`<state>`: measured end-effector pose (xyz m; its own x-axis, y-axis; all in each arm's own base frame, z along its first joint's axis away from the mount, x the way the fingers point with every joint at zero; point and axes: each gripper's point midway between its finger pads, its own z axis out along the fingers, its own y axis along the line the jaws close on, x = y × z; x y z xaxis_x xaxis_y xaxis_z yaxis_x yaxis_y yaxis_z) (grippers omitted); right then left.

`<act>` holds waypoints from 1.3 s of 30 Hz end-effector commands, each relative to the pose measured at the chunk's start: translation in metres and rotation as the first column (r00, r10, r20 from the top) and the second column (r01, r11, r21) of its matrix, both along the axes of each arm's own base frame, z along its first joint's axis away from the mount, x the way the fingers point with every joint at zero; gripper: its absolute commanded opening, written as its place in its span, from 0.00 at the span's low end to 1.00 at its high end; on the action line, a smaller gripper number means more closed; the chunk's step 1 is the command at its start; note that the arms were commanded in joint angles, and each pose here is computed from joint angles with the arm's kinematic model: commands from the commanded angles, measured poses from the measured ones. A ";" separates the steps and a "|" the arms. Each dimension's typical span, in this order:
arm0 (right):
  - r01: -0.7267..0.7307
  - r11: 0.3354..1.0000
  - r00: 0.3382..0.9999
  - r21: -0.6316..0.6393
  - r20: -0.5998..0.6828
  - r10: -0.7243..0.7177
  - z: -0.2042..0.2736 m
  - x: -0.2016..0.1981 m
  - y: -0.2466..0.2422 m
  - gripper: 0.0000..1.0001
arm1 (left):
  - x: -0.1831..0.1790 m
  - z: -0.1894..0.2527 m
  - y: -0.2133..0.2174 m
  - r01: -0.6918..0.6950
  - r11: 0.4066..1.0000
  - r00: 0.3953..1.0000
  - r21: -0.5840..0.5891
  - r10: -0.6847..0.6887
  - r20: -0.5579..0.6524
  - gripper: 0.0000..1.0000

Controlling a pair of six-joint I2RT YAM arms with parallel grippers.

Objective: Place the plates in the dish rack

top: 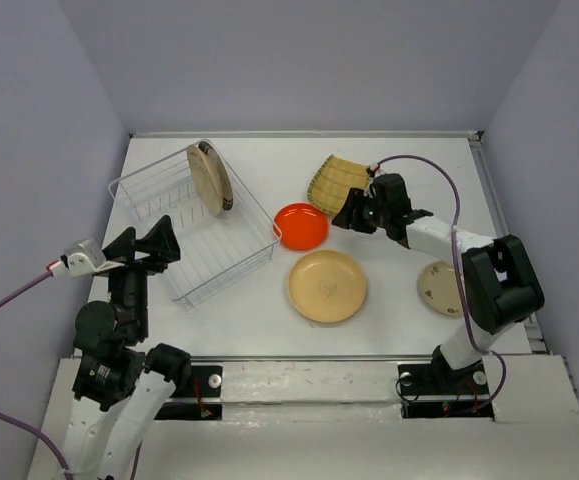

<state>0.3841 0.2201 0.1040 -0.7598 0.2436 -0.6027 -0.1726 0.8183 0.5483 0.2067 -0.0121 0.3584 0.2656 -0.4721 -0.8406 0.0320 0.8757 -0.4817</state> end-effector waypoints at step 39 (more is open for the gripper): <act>0.145 0.980 0.975 0.138 0.150 -0.166 0.046 0.025 0.034 0.07 | -0.006 0.016 -0.004 0.031 1.000 0.996 0.004 -0.031 0.080 0.99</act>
